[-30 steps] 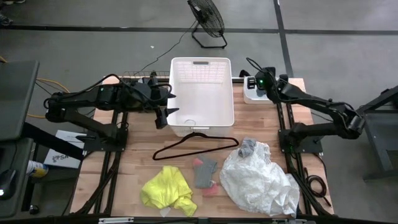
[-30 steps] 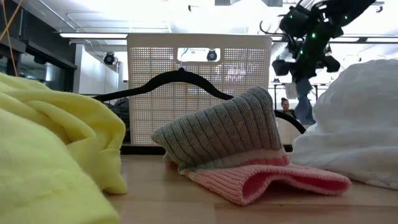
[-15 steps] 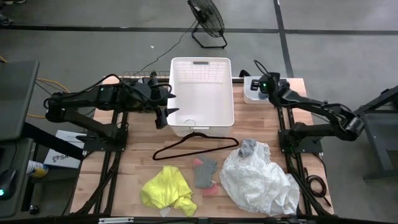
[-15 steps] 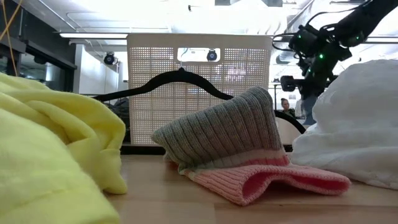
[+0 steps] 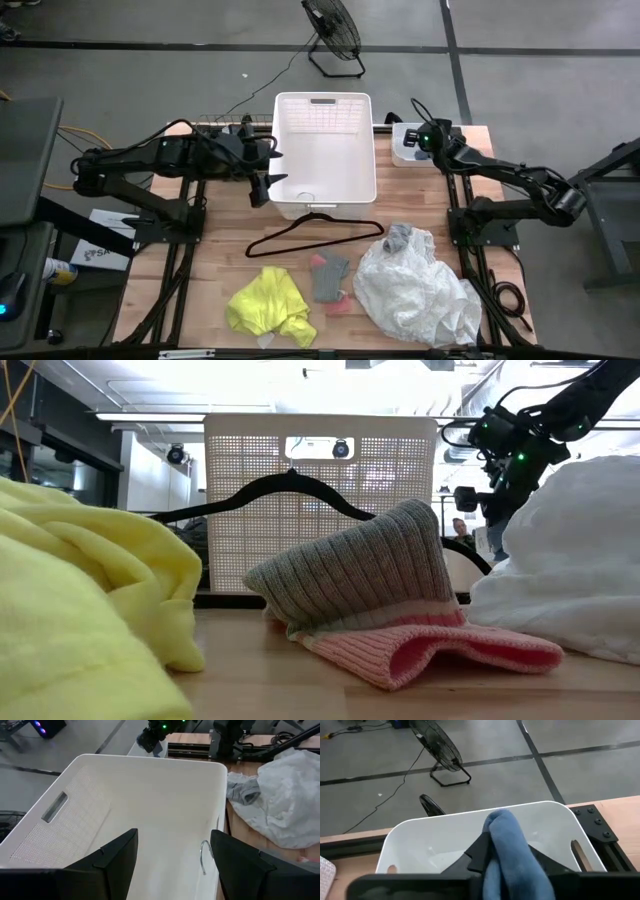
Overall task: Pick & Place Cloths
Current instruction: Put the blue sock into the small white bin, then put the white dress into the large white bin
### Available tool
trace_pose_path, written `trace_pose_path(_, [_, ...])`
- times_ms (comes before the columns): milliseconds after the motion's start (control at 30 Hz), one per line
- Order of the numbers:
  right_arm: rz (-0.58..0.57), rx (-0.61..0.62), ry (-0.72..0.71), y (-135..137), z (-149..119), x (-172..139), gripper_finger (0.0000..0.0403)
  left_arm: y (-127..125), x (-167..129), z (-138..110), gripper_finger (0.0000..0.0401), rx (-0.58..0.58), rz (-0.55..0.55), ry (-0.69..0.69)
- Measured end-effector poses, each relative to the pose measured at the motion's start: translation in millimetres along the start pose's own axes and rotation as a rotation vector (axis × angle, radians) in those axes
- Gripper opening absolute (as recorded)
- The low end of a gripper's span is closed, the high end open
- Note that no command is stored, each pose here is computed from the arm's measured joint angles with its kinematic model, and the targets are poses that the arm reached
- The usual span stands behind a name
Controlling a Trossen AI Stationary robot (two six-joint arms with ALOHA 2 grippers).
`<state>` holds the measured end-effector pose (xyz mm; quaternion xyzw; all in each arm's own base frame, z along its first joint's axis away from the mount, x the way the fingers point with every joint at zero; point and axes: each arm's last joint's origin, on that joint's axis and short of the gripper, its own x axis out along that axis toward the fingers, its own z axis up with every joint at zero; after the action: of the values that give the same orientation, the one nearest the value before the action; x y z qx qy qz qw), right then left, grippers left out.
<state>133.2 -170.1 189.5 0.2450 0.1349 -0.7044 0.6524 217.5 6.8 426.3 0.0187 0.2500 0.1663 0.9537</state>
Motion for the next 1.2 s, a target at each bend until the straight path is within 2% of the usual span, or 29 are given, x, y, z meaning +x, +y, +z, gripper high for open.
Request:
trace_pose_path(167, [0.029, 0.002, 0.018, 1, 0, 0, 0.0096, -1, 2, 0, 0.0246, 0.003, 0.0, 0.008])
trace_pose_path(367, [0.051, 0.049, 0.023, 2, 0, 0, 0.0177, -2, 2, 0, 0.0246, -0.001, -0.063, 0.002])
trace_pose_path(567, [0.188, 0.048, 0.046, 6, 6, -6, 0.0234, -2, 2, 0, 0.0246, 0.001, -0.065, 0.009])
trace_pose_path(833, [0.384, 0.059, 0.07, 3, 17, -26, 0.0235, -3, 2, -1, 0.0246, 0.004, -0.071, 0.018])
trace_pose_path(1067, [0.657, 0.062, 0.112, 2, 24, -56, 0.0233, -3, 2, -1, 0.0246, 0.005, -0.072, 0.019])
trace_pose_path(1200, [0.774, 0.061, 0.119, 2, 23, -79, 0.0233, -3, 2, -3, 0.0246, 0.008, -0.072, 0.031])
